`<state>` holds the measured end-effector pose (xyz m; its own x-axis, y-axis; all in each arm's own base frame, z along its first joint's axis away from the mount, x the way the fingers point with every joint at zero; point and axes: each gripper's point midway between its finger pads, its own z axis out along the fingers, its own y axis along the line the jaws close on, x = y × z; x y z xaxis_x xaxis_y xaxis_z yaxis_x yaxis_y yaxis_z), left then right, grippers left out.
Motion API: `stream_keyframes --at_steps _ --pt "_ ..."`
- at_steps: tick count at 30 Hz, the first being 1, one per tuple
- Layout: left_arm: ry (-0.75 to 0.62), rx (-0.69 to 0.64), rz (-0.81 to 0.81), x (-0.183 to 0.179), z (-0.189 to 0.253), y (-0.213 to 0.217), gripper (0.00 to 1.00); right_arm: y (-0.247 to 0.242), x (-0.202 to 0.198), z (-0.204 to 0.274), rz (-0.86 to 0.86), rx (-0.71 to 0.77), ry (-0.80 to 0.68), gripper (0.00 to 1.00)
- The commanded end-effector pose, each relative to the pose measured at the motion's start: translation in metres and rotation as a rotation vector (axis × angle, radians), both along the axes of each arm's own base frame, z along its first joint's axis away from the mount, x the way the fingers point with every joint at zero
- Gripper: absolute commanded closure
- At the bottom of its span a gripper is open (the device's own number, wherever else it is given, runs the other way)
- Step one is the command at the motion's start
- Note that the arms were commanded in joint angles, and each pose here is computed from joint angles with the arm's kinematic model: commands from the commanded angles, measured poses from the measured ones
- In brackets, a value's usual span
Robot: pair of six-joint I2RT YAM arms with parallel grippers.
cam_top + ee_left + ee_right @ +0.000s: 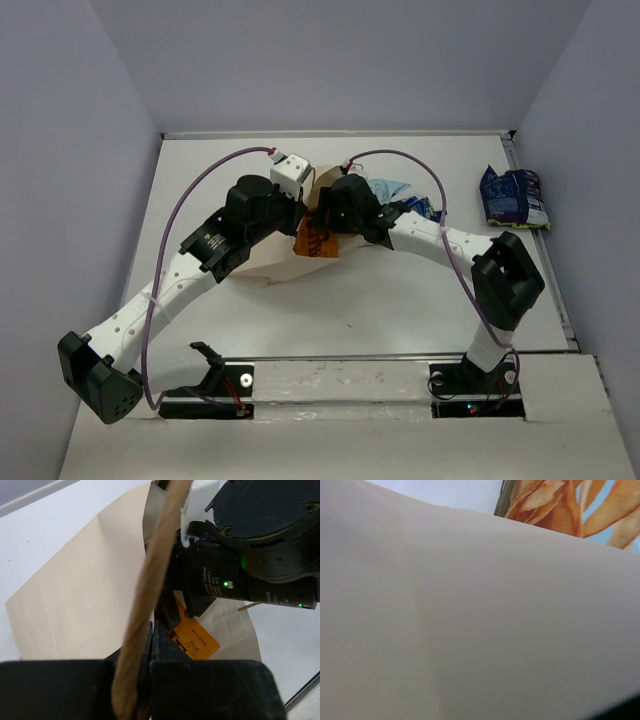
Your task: Take the snacks out of the paper bag
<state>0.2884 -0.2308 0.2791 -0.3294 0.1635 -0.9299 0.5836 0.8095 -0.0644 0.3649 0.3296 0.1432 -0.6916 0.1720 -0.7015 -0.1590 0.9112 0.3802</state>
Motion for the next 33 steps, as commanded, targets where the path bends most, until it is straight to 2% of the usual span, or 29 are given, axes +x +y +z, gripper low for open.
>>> stream_keyframes --at_steps 1,2,3,4,6,9,14,20,24,30,33 --pt "-0.07 -0.088 -0.026 -0.002 0.031 -0.008 1.0 0.026 0.002 0.003 0.041 0.127 0.029 0.46" --pt "-0.072 -0.086 -0.027 -0.002 0.031 -0.008 1.0 0.03 0.0 0.006 0.05 0.159 0.026 0.53" --pt "-0.071 -0.082 -0.02 -0.002 0.03 -0.006 1.0 0.031 0.001 0.01 0.051 0.171 0.019 0.7" --pt "-0.069 -0.077 -0.019 -0.002 0.029 -0.006 1.0 0.027 0.004 0.015 0.042 0.177 0.004 0.81" --pt "-0.071 -0.07 -0.014 -0.003 0.029 -0.004 1.0 0.024 0.008 0.035 0.041 0.183 -0.051 0.98" --pt "-0.062 -0.041 -0.004 -0.003 0.021 0.002 1.0 0.024 0.009 0.061 0.077 0.185 -0.117 0.99" --pt "-0.08 0.035 0.032 -0.001 0.008 0.017 1.0 0.028 0.003 0.146 0.174 0.254 -0.288 0.99" --pt "-0.077 0.054 0.103 0.007 0.003 0.031 1.0 0.011 -0.007 0.235 0.178 0.307 -0.46 0.99" --pt "-0.059 0.052 0.143 0.009 -0.001 0.039 1.0 -0.01 -0.014 0.286 0.164 0.288 -0.55 0.99" --pt "-0.053 0.094 0.17 0.01 -0.011 0.05 1.0 -0.076 -0.015 0.369 0.03 0.257 -0.751 0.99" --pt "-0.059 0.092 0.17 0.01 -0.008 0.05 1.0 -0.126 -0.002 0.408 -0.124 0.166 -0.87 0.99"
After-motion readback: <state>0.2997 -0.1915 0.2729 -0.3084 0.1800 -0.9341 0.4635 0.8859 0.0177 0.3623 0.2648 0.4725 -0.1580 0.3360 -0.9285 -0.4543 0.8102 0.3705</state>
